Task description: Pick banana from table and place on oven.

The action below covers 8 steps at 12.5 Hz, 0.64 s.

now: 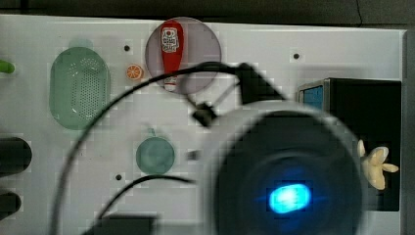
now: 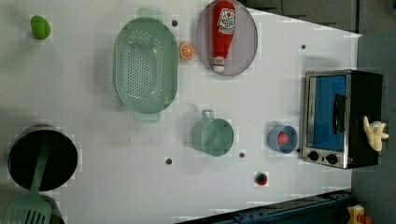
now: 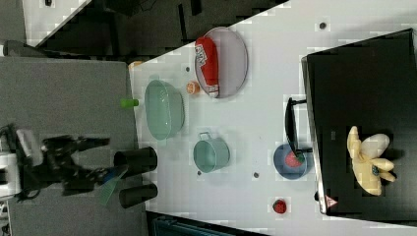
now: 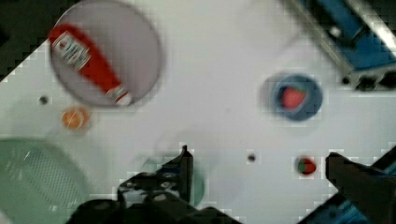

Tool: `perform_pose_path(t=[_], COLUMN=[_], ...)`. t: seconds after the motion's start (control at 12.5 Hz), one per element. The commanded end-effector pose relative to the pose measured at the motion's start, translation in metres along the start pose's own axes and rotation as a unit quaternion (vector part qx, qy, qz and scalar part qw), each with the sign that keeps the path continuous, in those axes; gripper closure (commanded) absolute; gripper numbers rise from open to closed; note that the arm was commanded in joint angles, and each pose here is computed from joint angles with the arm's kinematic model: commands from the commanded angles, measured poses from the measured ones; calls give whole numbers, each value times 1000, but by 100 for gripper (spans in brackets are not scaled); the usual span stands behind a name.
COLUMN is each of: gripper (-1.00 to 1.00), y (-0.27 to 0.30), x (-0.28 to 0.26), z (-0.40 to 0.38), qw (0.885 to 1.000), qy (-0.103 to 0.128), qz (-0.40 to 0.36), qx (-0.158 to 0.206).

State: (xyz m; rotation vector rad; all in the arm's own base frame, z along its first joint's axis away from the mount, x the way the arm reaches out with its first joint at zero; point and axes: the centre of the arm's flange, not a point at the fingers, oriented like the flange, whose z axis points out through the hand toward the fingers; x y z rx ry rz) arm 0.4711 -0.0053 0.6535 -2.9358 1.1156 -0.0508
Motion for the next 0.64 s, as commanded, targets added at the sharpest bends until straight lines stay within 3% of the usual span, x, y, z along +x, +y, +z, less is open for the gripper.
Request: perform_pose_path(t=[0.08,0.64], gripper=[-100,-100], y=[17,14], x=[2,-2], z=[8,17], qw=[996,996], qy=[-3,-10], qz=[91,87], qx=[-20,-29])
